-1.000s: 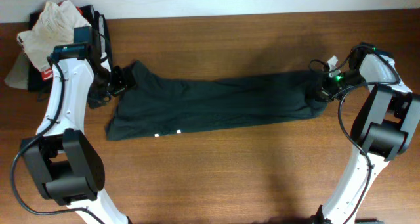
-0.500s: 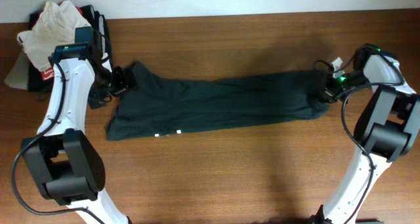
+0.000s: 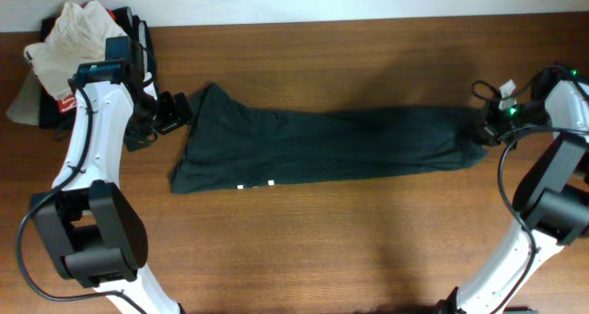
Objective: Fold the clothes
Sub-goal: 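Hold the left end with left gripper and fold right end leftward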
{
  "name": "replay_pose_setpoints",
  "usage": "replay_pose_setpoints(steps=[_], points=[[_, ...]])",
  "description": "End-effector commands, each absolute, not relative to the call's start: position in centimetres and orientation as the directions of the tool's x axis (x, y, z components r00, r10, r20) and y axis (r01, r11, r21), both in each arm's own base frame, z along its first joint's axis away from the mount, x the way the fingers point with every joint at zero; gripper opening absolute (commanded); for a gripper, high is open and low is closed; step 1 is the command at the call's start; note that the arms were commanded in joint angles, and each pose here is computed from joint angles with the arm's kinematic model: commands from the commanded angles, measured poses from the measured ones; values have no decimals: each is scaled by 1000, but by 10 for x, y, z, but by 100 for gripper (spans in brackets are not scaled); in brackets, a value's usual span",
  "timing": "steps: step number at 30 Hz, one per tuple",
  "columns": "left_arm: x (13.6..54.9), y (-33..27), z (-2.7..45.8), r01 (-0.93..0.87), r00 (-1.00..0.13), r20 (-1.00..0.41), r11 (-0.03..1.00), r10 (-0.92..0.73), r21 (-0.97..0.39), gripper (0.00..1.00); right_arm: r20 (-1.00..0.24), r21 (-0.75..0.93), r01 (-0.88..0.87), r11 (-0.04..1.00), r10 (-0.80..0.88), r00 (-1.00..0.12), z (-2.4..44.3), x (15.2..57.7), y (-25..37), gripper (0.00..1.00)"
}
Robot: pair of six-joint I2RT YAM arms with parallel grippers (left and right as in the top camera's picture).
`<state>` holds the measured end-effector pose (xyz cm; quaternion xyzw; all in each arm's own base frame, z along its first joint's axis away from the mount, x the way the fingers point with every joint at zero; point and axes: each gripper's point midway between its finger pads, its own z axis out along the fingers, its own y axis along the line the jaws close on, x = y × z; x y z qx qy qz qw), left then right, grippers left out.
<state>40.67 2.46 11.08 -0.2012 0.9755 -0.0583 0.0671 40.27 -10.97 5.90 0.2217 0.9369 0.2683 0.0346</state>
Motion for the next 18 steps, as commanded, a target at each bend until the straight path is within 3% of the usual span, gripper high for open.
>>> replay_pose_setpoints(steps=[1,10,18], points=[[407,21,107,-380,-913,-96,913,-396,-151,99,-47,517,310,798,388,-920,110,410,-79,4],[407,20,107,-378,-914,-96,913,-394,-151,99,-36,491,172,854,217,-976,114,423,39,4],[408,19,107,-375,-915,-95,915,-391,-151,99,-107,408,33,913,84,-991,108,426,147,4]])
